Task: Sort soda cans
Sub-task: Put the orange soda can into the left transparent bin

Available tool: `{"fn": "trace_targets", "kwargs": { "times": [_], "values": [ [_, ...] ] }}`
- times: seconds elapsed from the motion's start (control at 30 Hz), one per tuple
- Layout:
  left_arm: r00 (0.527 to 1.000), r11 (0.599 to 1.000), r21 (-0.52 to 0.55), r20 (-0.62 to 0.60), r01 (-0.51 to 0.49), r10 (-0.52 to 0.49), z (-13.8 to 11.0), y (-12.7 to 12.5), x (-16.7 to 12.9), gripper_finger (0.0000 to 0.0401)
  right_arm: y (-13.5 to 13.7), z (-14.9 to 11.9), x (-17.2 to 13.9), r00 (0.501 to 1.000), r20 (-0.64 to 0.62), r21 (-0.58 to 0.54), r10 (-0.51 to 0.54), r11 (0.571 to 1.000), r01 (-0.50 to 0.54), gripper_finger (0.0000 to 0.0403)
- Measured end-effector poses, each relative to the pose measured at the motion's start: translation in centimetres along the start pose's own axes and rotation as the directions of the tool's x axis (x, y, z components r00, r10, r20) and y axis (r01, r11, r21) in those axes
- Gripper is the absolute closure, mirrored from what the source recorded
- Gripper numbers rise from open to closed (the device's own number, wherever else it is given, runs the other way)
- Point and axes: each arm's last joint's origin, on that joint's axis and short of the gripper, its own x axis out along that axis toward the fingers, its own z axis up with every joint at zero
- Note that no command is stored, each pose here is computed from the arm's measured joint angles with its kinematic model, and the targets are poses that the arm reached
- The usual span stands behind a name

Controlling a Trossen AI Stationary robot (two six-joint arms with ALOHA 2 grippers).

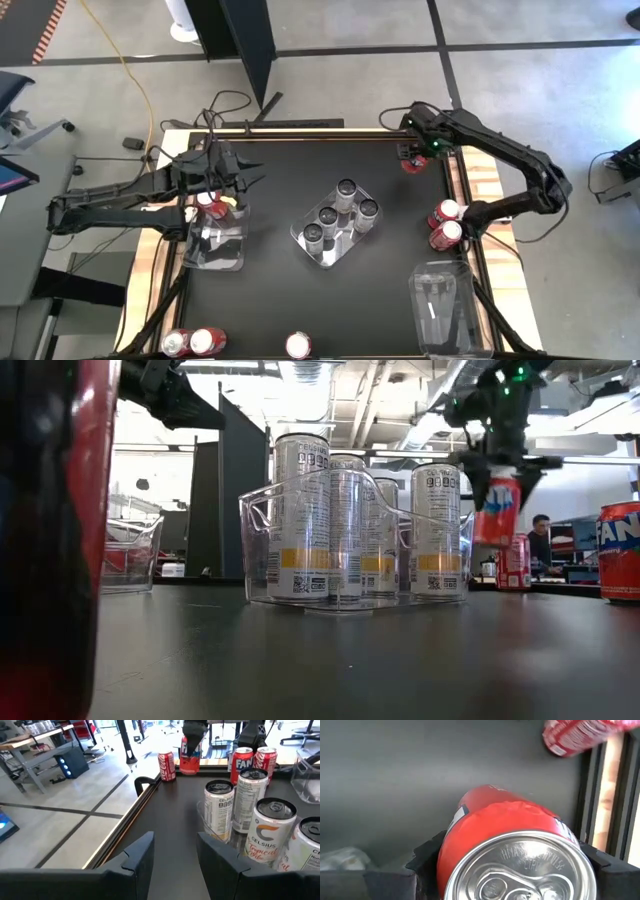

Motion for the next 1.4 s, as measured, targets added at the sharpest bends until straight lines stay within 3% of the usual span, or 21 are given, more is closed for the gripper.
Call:
{"fn": "trace_targets", "kwargs": {
  "times": [0.37,0.6,1.03,1.27,1.4],
  "values": [
    [0.999,0.998,-0.061,0.039,-0.002,0.004,0.7,0.3,-1.5,0.0258,3.3,-0.4,-6.7,0.977,0.108,-0.138,0.186,0.976,-0.17,0.0094],
    [0.996,0.997,-0.083,0.087,-0.005,0.012,1.1,0.6,-2.6,0.0258,6.3,-0.8,-9.1,0.948,0.131,-0.247,0.291,0.935,-0.253,0.0094],
    [0.991,0.991,-0.133,0.129,-0.003,0.02,1.3,0.8,-4.2,0.0258,18.1,0.1,-10.3,0.902,0.074,-0.535,0.425,0.78,-0.324,0.0094],
    [0.989,0.99,-0.143,0.148,-0.002,0.024,1.3,1.0,-5.0,0.0258,23.7,-0.1,-9.8,0.867,0.009,-0.636,0.498,0.672,-0.379,0.0095],
    [0.987,0.99,-0.144,0.158,-0.005,0.028,1.3,1.0,-5.3,0.0258,25.5,-0.9,-8.4,0.834,-0.064,-0.655,0.548,0.608,-0.45,0.0095]
  ]
}}
